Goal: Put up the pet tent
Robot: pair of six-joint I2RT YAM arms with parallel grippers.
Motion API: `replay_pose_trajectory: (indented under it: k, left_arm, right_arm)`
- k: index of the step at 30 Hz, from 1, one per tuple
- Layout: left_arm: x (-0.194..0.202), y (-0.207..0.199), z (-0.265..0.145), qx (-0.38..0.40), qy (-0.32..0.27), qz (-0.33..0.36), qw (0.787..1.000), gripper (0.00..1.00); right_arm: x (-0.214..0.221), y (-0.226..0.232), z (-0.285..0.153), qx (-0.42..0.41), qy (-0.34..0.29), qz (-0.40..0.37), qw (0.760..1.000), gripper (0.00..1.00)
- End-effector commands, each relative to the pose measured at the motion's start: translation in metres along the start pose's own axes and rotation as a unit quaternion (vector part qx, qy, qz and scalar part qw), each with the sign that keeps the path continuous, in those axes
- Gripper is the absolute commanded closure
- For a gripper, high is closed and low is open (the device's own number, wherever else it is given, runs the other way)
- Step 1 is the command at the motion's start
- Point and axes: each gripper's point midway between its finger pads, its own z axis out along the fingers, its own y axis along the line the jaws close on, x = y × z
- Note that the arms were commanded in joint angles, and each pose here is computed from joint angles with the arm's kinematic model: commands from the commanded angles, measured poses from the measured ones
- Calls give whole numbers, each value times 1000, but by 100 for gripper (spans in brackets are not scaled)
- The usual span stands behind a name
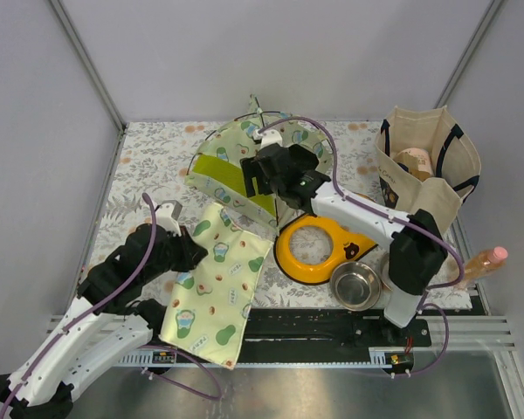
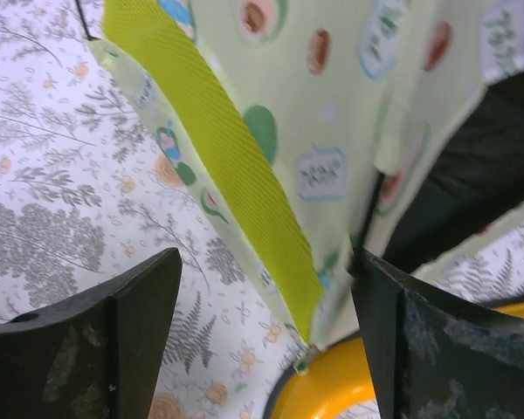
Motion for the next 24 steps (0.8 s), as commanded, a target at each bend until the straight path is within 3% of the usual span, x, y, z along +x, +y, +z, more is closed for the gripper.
replay_pose_trajectory:
  k: [1,7,13,15,18,20,24]
  left_arm:
    - [5,-5,-6,19,13,17,1000,100]
    - [10,-9,-6,31,25,17,999,100]
    - [18,-22,-7,75,45,28,996,100]
    - [21,-26,-8,90,52,31,994,100]
    - [25,-27,-7,96,56,33,993,100]
    - [27,-28,-5,101,60,31,993,100]
    - [30,-38,2,128,67,28,989,100]
  right_arm:
    - [-26,32,10,-61,-9,8,998,17]
    - [-37,87,16,-170,2,94,981,25]
    - [-77,155,5,-323,-35,185,927,27]
    - [-78,172,4,-359,-33,175,916,21]
    - [-79,164,-3,-329,-37,144,932,11]
    - [-66,133,-2,-256,-21,139,956,7]
    - [-55,71,-19,-145,-54,104,982,4]
